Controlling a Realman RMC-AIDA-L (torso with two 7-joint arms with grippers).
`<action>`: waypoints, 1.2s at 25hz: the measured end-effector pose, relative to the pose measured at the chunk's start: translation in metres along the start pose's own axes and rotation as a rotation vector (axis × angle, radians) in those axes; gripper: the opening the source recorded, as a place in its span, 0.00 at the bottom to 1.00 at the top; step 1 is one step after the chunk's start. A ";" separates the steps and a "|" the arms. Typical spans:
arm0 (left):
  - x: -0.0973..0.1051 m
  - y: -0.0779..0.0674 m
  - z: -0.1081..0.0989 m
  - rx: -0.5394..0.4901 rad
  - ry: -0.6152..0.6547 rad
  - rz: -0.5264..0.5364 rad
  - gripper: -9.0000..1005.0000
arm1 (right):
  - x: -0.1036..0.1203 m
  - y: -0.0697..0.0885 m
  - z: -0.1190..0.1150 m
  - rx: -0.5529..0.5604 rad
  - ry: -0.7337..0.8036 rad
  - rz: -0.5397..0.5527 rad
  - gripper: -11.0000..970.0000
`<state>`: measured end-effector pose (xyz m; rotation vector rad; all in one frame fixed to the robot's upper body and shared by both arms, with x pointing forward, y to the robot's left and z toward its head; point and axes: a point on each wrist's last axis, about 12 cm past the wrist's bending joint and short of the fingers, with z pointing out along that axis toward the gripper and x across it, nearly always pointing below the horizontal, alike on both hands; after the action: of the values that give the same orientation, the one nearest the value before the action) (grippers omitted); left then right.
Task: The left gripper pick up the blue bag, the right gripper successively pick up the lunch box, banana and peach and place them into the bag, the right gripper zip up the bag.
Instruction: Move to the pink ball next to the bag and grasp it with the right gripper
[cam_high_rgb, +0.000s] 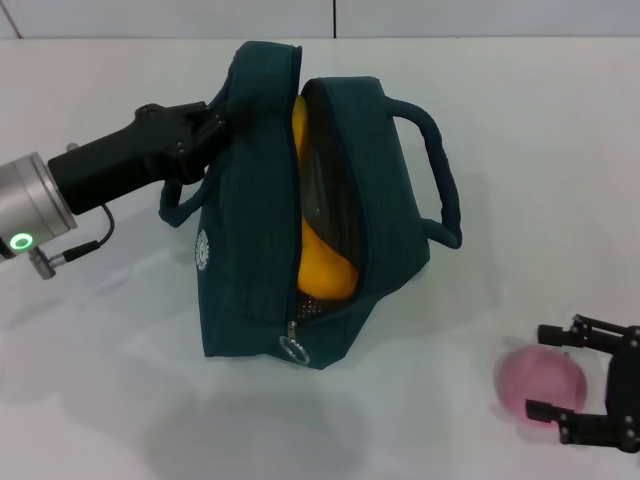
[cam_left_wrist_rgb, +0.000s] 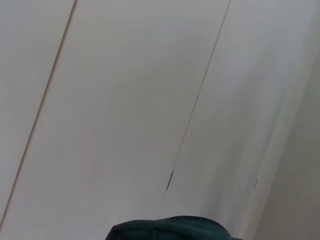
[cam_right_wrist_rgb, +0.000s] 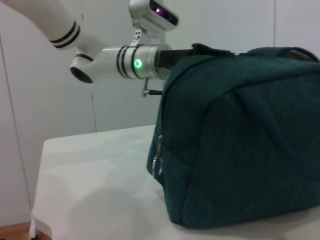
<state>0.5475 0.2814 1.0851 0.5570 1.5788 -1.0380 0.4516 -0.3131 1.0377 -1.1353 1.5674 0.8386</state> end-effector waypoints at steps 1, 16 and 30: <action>0.000 0.000 0.000 -0.001 0.000 -0.001 0.04 | 0.001 0.001 -0.003 0.008 -0.001 0.004 0.81; 0.002 0.000 -0.002 -0.003 0.003 -0.001 0.04 | 0.012 0.000 -0.007 0.084 0.054 0.037 0.81; 0.004 -0.003 0.001 -0.001 -0.008 0.006 0.04 | 0.010 -0.003 -0.006 0.037 0.085 0.085 0.66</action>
<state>0.5450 0.2782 1.0825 0.5563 1.5698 -1.0341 0.4523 -0.3220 1.0296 -1.0962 1.7051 0.8233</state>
